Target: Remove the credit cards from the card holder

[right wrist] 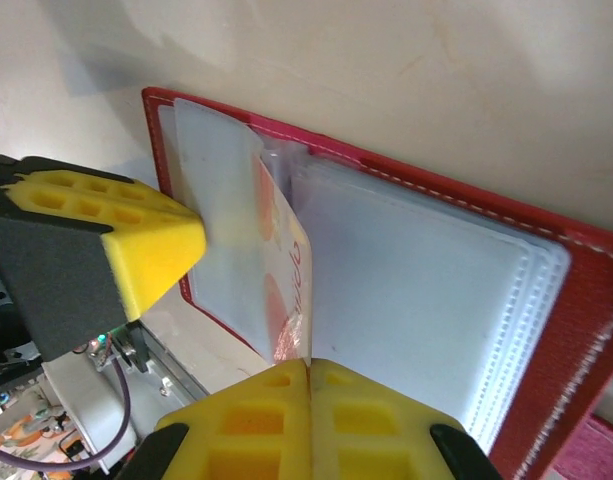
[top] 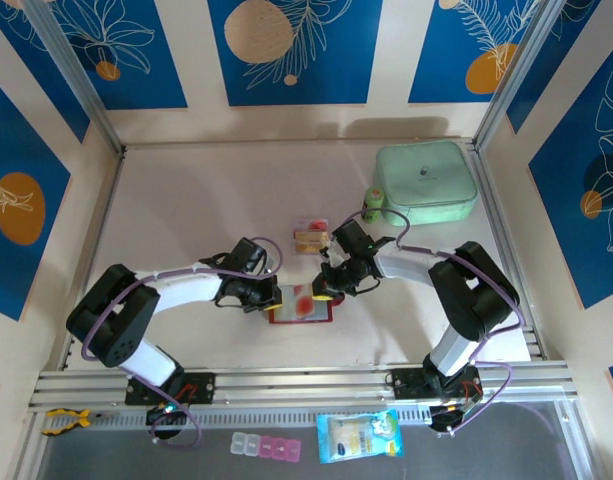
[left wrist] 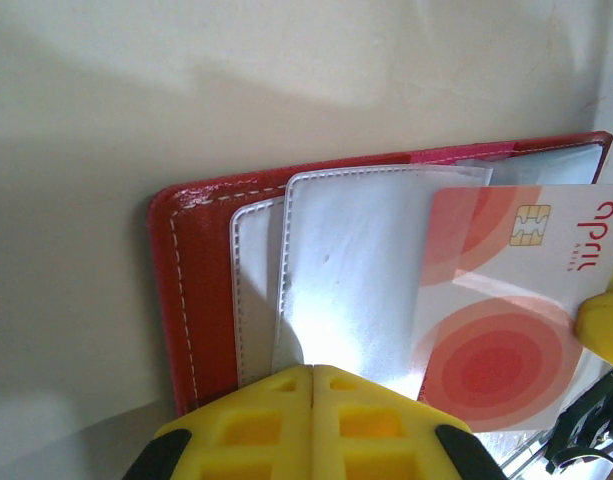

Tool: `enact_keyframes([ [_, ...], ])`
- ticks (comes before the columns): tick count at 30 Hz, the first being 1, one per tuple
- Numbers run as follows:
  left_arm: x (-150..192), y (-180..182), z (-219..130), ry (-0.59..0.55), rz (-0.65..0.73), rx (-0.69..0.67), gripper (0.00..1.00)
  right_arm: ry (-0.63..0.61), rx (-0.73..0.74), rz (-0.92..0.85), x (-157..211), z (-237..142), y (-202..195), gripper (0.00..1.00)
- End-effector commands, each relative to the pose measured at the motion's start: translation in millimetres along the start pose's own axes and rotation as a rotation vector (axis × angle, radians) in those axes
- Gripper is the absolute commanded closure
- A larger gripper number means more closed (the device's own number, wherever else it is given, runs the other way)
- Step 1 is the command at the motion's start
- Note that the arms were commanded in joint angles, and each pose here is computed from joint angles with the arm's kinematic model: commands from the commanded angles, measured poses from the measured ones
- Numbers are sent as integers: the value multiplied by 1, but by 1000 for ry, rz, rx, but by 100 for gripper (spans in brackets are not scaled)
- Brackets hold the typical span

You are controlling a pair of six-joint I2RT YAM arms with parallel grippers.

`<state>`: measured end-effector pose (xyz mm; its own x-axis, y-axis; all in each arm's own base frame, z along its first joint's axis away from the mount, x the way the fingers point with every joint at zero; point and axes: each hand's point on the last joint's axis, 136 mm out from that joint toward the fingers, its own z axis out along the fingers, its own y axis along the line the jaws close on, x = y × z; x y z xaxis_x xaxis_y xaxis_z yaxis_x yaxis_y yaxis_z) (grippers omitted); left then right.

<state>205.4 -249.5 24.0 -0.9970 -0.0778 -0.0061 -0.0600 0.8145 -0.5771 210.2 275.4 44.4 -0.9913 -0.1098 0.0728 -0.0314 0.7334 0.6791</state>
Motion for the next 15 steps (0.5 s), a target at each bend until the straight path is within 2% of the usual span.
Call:
enact_keyframes([
  [1, 7, 13, -3, 7, -4, -64, 97, 4, 31, -32, 3, -13, 5, 100],
  [15, 5, 1, -10, -22, -13, -4, 94, 55, 110, -67, 3, -12, 10, 100],
])
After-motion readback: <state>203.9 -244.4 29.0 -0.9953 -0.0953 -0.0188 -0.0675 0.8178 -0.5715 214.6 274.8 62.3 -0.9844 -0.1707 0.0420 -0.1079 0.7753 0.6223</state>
